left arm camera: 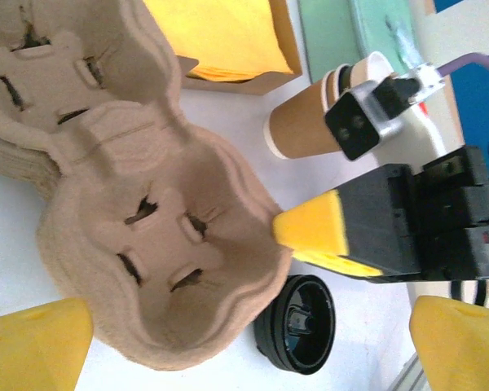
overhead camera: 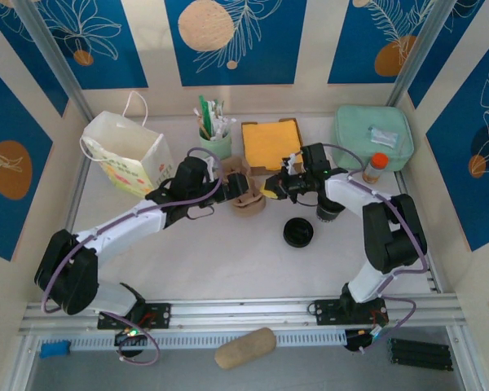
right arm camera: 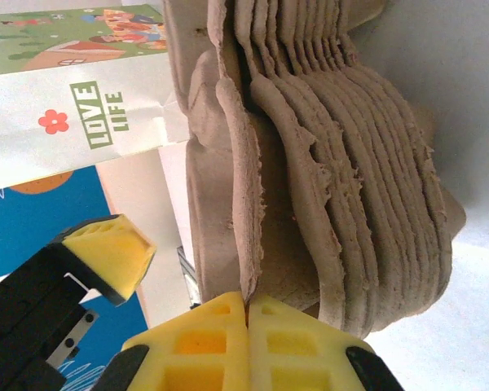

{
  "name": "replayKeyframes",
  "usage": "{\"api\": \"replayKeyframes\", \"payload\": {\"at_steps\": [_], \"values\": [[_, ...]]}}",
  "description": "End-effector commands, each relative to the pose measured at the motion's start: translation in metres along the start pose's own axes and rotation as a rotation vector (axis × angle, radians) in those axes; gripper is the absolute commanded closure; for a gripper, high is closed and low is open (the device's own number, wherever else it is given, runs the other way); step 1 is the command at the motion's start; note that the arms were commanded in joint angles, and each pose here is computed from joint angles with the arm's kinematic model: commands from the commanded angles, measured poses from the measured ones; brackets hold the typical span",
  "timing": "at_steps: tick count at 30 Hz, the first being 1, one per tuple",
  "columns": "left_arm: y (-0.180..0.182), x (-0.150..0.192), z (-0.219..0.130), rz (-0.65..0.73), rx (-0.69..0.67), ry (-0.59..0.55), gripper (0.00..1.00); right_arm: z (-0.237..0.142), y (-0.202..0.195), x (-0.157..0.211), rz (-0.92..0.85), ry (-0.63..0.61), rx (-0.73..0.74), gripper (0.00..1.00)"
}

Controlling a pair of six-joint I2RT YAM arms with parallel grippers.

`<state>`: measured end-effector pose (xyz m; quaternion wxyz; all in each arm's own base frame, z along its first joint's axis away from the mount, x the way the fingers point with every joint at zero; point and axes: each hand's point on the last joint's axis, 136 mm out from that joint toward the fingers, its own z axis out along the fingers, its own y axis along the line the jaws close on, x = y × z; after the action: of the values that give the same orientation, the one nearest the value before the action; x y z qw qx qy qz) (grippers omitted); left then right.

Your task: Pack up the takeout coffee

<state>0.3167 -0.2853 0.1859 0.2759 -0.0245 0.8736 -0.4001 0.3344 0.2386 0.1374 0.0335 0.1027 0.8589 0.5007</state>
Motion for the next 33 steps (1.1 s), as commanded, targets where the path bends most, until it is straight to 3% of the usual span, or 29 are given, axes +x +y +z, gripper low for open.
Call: {"api": "replayKeyframes", "payload": {"at_steps": [1,14,33], "values": [[0.009,-0.001,-0.002,0.008,-0.037,-0.004,0.01,-0.015,0.017,0.005,-0.018,-0.011,-0.039,1.00],[0.022,0.001,0.022,-0.038,-0.044,0.000,0.01,-0.005,-0.022,0.010,0.050,0.001,0.001,1.00],[0.010,-0.016,0.048,-0.060,-0.009,-0.005,0.00,-0.002,-0.025,0.011,0.049,0.017,-0.008,1.00]]}}
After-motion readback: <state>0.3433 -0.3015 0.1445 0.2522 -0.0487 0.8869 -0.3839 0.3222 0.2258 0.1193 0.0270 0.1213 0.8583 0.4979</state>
